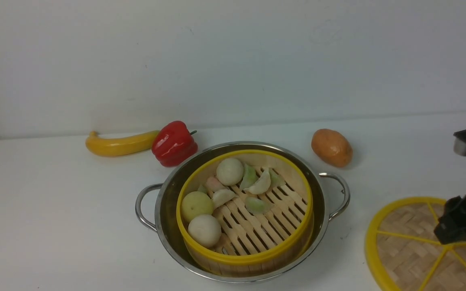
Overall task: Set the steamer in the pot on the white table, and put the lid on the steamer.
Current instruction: 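Move the gripper down to the bamboo steamer lid and grasp its center knob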
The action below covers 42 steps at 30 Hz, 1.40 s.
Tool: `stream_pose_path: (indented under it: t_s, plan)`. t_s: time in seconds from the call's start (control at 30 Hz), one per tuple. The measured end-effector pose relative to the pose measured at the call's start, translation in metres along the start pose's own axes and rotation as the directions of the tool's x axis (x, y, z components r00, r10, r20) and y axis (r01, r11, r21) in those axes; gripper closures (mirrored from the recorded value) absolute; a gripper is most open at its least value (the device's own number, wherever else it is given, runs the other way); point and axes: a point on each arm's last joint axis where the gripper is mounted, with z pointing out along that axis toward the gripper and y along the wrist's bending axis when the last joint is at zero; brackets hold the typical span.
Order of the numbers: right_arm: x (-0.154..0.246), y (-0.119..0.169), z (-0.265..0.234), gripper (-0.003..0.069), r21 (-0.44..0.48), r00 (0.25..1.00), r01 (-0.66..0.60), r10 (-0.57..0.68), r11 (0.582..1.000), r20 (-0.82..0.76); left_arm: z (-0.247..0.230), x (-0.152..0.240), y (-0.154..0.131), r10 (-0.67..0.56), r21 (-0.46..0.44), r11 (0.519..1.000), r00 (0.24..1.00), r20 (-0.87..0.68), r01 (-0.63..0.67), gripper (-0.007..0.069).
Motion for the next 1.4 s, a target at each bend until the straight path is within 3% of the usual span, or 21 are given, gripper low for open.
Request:
stream_pose_path:
  t_s: [0.37,1.4]
  plan:
    - [-0.006,-0.011,0.02,0.0347,0.058,1.0,0.016,-0.014,0.998,-0.025,0.0,0.0,0.0,0.0,0.0,1.0,1.0,0.0,0.0,0.0246]
    - [-0.004,-0.016,0.043,0.0359,0.044,0.996,0.007,-0.003,0.999,-0.091,0.0,0.0,0.0,-0.001,0.0,1.0,1.0,0.0,0.001,0.0246]
